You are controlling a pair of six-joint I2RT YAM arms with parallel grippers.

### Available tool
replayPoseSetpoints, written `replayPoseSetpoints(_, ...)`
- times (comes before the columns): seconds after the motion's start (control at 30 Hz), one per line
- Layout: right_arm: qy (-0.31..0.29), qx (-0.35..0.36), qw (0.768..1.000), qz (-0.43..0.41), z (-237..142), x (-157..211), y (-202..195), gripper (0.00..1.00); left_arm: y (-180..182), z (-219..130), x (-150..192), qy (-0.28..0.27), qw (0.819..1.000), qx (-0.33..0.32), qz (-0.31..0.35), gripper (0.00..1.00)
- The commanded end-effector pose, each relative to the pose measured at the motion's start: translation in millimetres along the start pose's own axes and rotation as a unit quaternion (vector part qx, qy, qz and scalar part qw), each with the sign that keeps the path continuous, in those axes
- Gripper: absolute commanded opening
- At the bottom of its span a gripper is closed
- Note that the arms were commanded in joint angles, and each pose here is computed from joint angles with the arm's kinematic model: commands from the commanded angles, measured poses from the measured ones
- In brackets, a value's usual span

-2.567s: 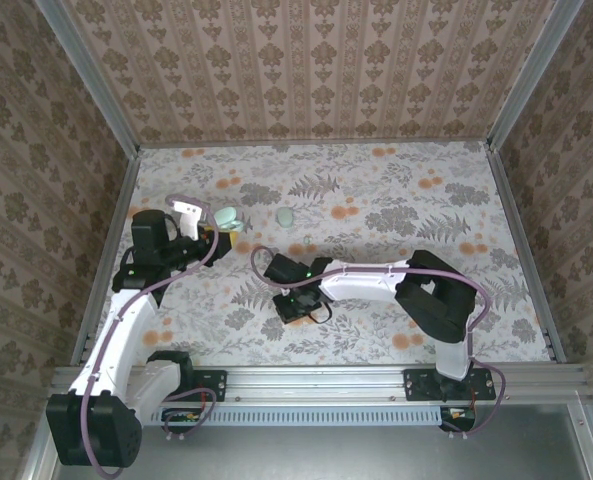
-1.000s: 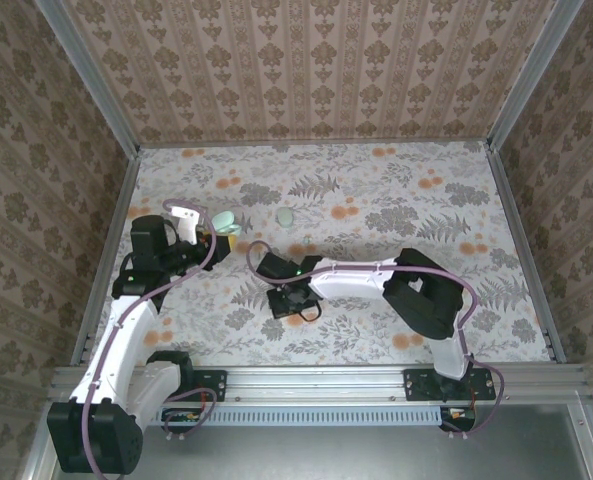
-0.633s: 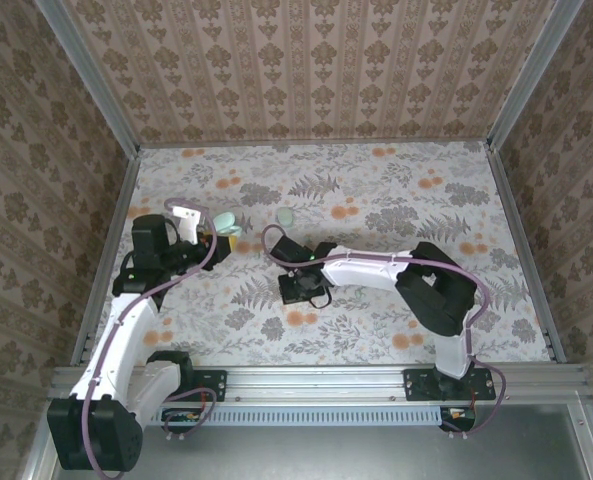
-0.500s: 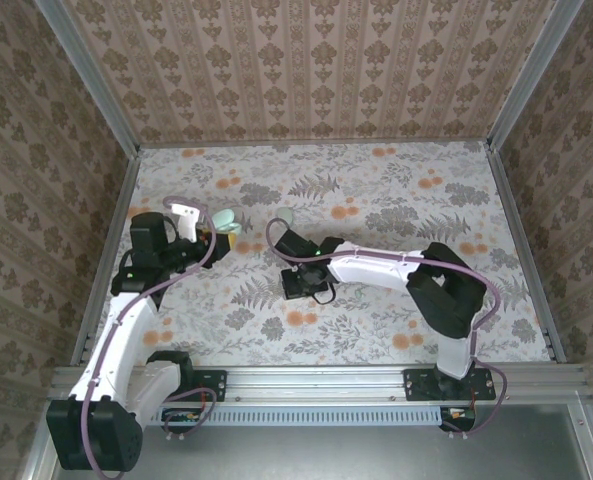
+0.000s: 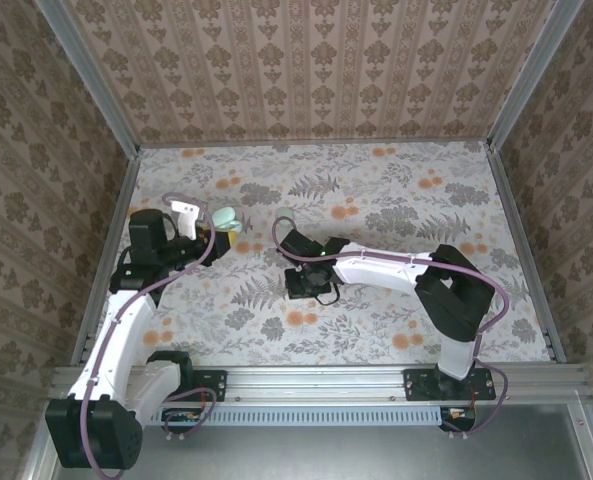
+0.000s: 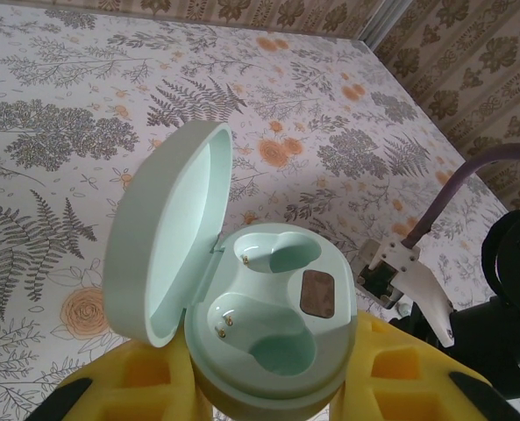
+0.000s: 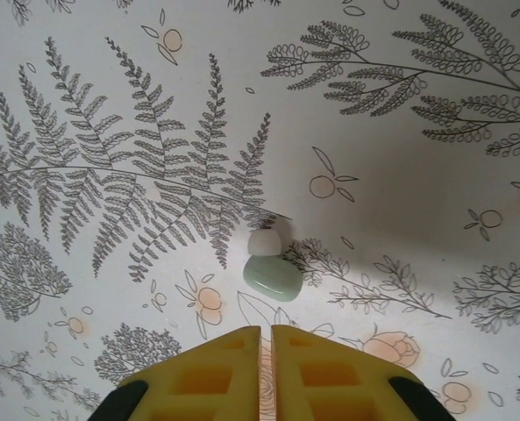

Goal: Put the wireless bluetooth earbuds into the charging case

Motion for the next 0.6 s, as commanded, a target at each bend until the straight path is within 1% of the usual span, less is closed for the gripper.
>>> replayPoseSetpoints(0.0, 0.016, -0.029, 0.999, 0.025, 7, 9, 8, 0.11, -4, -3, -8, -0.01, 1.0, 0.011, 0.011, 0.0)
replayPoseSetpoints(0.13, 0.033, -0.059, 0.995, 0.075, 25, 20, 8, 0.12, -4, -5, -11, -0.017, 1.0, 0.007, 0.009, 0.0)
replayPoseSetpoints(0.2, 0.025, -0.072, 0.992, 0.098, 30, 23, 7, 0.14, -6, -6, -17, -0.027, 0.999, 0.014, 0.01, 0.0)
replayPoseSetpoints(0.27, 0.017, -0.077, 0.991, 0.107, 33, 25, 8, 0.15, -7, -6, -20, -0.024, 0.999, 0.015, 0.016, 0.0)
replayPoseSetpoints(0.37, 0.018, -0.068, 0.992, 0.107, 37, 24, 5, 0.17, -7, -7, -22, -0.011, 1.0, 0.012, 0.017, 0.0)
replayPoseSetpoints(0.5, 0.013, -0.046, 0.992, 0.117, 46, 19, -7, 0.18, -5, -6, -19, -0.024, 1.0, 0.007, 0.01, 0.0)
replayPoseSetpoints(0.57, 0.011, -0.037, 0.992, 0.122, 47, 16, -14, 0.2, -5, -8, -18, -0.025, 1.0, 0.001, 0.013, 0.0)
Point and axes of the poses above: each hand's point on the last joint's axis, 136 mm out from that joint toward the fingers, its own z axis out along the fingers, its own y axis along the line the jaws close on, x = y × z, the point moved 6 cm from there along -z, back along the fingers, and after that the axes turned 7 degrees about z, right-handed, at the moved point
